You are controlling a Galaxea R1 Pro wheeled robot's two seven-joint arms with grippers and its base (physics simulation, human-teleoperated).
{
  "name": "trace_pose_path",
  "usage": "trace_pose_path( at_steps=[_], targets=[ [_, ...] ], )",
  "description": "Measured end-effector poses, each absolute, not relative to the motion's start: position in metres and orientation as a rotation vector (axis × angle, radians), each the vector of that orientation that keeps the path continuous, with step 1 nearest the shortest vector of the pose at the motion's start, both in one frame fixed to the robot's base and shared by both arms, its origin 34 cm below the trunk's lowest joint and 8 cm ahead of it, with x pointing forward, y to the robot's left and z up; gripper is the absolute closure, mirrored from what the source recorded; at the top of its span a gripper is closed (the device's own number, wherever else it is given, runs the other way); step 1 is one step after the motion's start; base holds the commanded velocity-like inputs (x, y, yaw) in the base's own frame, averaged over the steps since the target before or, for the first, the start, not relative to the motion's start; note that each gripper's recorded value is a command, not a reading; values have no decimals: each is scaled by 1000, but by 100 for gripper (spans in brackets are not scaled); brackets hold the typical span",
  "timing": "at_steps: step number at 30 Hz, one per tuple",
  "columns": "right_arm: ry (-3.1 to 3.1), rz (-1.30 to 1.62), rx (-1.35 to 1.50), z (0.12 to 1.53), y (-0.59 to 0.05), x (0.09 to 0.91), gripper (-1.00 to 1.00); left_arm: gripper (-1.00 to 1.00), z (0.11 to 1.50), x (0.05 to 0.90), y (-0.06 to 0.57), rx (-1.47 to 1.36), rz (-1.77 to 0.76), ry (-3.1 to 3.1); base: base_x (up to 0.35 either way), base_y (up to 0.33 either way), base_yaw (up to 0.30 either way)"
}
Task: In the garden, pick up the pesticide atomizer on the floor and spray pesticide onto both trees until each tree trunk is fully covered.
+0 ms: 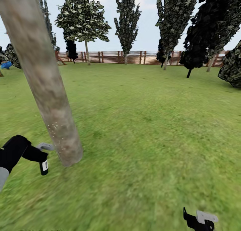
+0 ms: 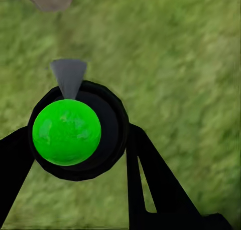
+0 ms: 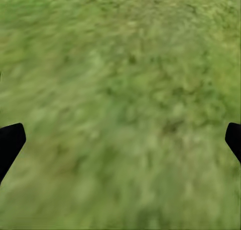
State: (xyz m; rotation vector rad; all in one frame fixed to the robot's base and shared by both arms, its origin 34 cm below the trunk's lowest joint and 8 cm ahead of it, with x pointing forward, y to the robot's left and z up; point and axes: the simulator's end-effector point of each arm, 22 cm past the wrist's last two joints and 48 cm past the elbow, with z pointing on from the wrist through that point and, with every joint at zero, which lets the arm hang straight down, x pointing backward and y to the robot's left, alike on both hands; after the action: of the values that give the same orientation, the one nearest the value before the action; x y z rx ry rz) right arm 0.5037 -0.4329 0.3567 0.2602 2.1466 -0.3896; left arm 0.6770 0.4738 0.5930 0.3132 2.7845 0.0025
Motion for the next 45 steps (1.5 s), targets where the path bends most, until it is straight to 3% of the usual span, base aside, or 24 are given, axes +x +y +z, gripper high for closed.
trace_pose_path(
  at_steps=[7,24,32,35,45],
  targets=[
    [2147,-389,260,357,-433,504,-100,100,588,674,487,258,76,2810,106,-274,271],
    [2147,-389,260,356,-433,504,-100,100,541,640,516,156,209,2935,184,-139,48],
    [2149,-388,260,356,-432,503,-100,100,496,651,416,155,14,2942,3,0,185],
    [2149,-387,259,356,-432,503,-100,100,475,641,421,68,97,2938,0,0,12],
    [2148,-387,260,356,-432,503,-100,100,426,601,429,-107,27,2896,83,-56,0]
  ],
)
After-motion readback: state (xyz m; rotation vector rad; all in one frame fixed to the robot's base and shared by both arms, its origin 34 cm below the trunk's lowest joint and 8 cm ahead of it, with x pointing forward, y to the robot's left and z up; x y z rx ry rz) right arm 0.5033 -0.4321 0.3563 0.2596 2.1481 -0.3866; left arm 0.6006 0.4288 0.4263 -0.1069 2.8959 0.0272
